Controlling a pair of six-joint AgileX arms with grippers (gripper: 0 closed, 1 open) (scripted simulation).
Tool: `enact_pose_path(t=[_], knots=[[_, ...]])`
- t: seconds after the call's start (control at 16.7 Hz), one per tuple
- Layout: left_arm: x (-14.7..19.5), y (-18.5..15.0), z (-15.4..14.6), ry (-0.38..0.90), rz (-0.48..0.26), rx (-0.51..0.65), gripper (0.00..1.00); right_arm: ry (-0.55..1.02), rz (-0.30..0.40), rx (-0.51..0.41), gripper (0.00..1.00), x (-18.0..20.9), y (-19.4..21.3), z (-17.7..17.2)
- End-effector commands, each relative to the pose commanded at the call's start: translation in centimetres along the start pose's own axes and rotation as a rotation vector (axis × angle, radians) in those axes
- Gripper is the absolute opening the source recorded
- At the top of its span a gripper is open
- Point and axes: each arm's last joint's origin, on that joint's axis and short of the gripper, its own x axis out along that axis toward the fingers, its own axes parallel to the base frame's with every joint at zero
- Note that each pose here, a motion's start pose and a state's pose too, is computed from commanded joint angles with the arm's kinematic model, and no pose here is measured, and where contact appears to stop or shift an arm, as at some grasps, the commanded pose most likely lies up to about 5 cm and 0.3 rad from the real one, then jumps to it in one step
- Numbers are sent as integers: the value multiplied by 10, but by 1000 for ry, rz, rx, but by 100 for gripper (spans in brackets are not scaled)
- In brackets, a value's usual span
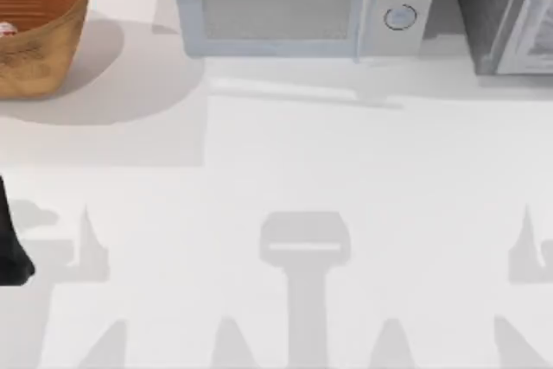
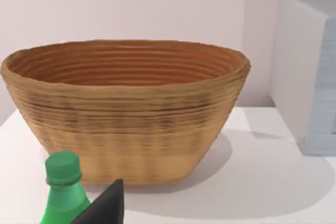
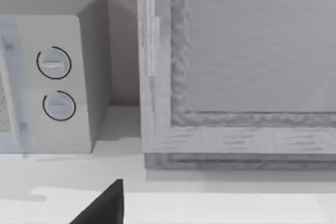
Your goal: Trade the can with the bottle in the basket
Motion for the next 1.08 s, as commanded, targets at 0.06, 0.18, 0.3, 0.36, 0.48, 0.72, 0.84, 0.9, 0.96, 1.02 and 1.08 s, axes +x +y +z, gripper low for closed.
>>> enact_pose_path(t=[0.06, 0.18, 0.3, 0.36, 0.48, 0.72, 0.84, 0.9, 0.96, 1.02, 1.08], knots=[[0, 0, 0, 0, 0, 0, 100, 0, 0, 0, 100, 0, 0, 0], [0, 0, 2, 7, -2, 1, 100, 0, 0, 0, 100, 0, 0, 0], [0, -1, 10, 45, -15, 5, 100, 0, 0, 0, 100, 0, 0, 0], [1, -2, 17, 77, -27, 9, 100, 0, 0, 0, 100, 0, 0, 0], [5, -4, 38, 158, -57, 18, 100, 0, 0, 0, 100, 0, 0, 0], [32, -10, 102, 366, -135, 41, 100, 0, 0, 0, 100, 0, 0, 0], [61, -13, 141, 470, -174, 51, 100, 0, 0, 0, 100, 0, 0, 0], [79, -15, 159, 518, -191, 55, 100, 0, 0, 0, 100, 0, 0, 0], [100, -17, 176, 564, -207, 58, 100, 0, 0, 0, 100, 0, 0, 0], [122, -18, 191, 607, -221, 61, 100, 0, 0, 0, 100, 0, 0, 0], [145, -19, 203, 647, -232, 62, 100, 0, 0, 0, 100, 0, 0, 0]])
